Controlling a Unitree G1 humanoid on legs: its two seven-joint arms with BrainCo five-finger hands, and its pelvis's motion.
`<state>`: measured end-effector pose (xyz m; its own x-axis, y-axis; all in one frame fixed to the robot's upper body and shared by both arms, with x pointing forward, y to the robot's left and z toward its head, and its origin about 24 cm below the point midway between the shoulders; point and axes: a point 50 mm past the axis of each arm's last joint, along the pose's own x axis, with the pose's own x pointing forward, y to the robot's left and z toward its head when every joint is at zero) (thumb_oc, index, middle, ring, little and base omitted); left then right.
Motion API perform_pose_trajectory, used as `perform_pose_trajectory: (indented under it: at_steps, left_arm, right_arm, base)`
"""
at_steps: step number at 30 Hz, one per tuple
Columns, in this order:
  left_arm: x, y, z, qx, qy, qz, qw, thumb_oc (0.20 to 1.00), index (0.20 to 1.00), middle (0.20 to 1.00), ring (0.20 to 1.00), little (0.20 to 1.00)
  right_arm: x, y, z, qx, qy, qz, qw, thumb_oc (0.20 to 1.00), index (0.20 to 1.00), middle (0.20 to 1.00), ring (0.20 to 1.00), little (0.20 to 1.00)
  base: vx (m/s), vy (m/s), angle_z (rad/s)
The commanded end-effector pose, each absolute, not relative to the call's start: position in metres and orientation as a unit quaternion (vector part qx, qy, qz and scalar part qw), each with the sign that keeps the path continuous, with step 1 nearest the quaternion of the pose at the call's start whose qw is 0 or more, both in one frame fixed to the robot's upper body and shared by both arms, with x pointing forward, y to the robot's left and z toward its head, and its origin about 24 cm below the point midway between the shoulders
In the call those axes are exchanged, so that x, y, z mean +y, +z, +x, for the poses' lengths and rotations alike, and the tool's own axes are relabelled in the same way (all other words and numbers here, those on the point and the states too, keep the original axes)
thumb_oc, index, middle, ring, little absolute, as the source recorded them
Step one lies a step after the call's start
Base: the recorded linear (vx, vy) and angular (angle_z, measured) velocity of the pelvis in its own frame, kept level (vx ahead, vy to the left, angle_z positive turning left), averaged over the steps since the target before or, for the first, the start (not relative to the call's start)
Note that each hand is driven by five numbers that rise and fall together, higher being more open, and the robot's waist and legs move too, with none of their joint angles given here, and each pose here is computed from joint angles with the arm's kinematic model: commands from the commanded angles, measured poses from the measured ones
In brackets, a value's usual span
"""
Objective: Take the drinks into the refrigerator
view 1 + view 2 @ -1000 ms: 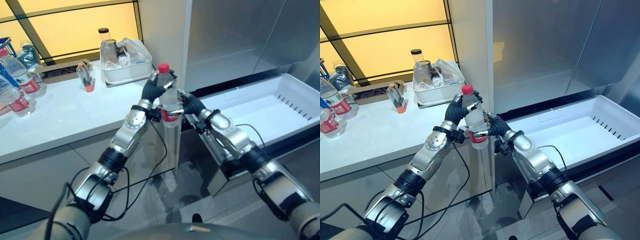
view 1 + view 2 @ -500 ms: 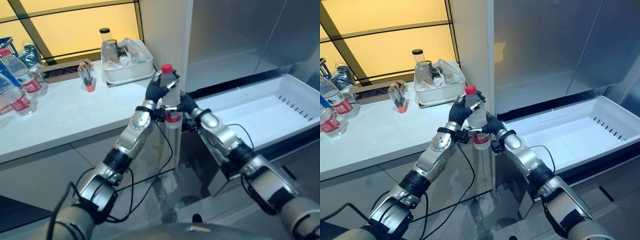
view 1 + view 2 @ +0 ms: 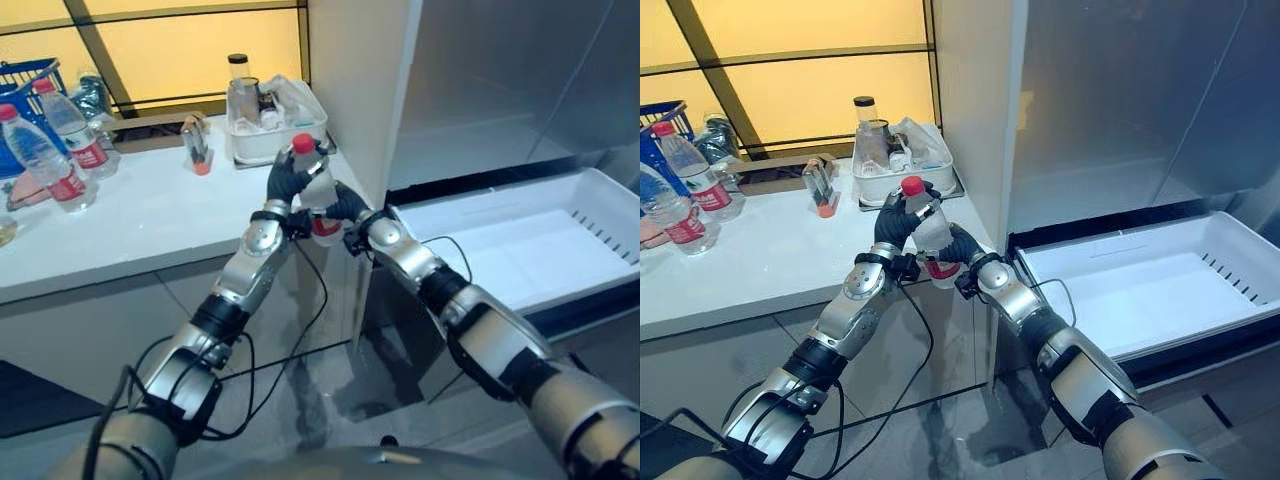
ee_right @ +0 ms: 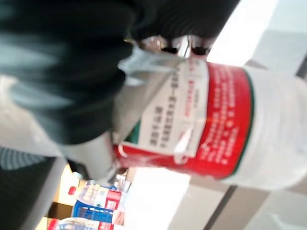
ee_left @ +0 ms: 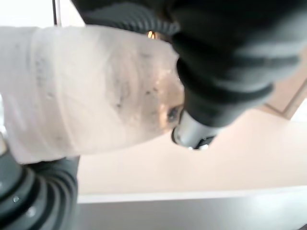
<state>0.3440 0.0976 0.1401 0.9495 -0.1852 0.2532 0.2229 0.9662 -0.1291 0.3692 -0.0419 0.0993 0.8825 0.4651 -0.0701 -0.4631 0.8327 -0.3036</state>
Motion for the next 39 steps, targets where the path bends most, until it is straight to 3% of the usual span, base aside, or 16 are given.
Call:
perform_pose_trajectory:
  at_steps: [1, 2, 3, 9, 19, 33, 39]
  left_arm:
    - [0.005, 0.219, 0.305, -0.26, -0.304, -0.186, 0.897, 0.2, 0.2, 0.2, 0.2, 0.2]
    - [0.007, 0.216, 0.305, -0.256, -0.299, -0.189, 0.9, 0.561, 0.561, 0.561, 0.561, 0.561]
    - [0.011, 0.214, 0.307, -0.254, -0.292, -0.19, 0.902, 1.0, 1.0, 1.0, 1.0, 1.0]
    - [0.041, 0.194, 0.307, -0.244, -0.252, -0.185, 0.918, 1.0, 1.0, 1.0, 1.0, 1.0]
    - [0.119, 0.115, 0.27, -0.159, -0.193, -0.174, 0.952, 1.0, 1.0, 1.0, 1.0, 1.0]
    - [0.157, 0.063, 0.242, -0.059, -0.177, -0.068, 0.98, 1.0, 1.0, 1.0, 1.0, 1.0]
    - [0.157, 0.061, 0.233, -0.044, -0.226, -0.03, 0.973, 1.0, 1.0, 1.0, 1.0, 1.0]
  right_arm:
    - [-0.021, 0.141, 0.375, -0.071, 0.241, -0.127, 0.959, 0.2, 0.2, 0.2, 0.2, 0.2]
    - [-0.025, 0.14, 0.374, -0.073, 0.239, -0.116, 0.961, 0.2, 0.2, 0.2, 0.2, 0.2]
    - [-0.031, 0.14, 0.373, -0.075, 0.234, -0.106, 0.963, 0.2, 0.2, 0.2, 0.2, 0.2]
    - [-0.064, 0.139, 0.366, -0.098, 0.21, -0.063, 0.971, 0.2, 0.2, 0.2, 0.2, 0.2]
    - [-0.173, 0.163, 0.353, -0.18, 0.073, -0.036, 0.98, 0.2, 0.2, 0.2, 0.2, 0.2]
    - [-0.263, 0.211, 0.314, -0.273, -0.043, -0.118, 0.954, 0.2, 0.2, 0.2, 0.2, 0.2]
    - [-0.298, 0.205, 0.319, -0.199, -0.089, -0.224, 0.95, 0.2, 0.2, 0.2, 0.2, 0.2]
  base:
    - [0.0, 0.0, 0.0]
    - [-0.03, 0.001, 0.05]
    - [-0.01, 0.002, 0.06]
    - [0.0, -0.001, 0.04]
    - [0.0, 0.0, 0.0]
    - [0.01, -0.001, 0.01]
    - [0.02, 0.001, -0.01]
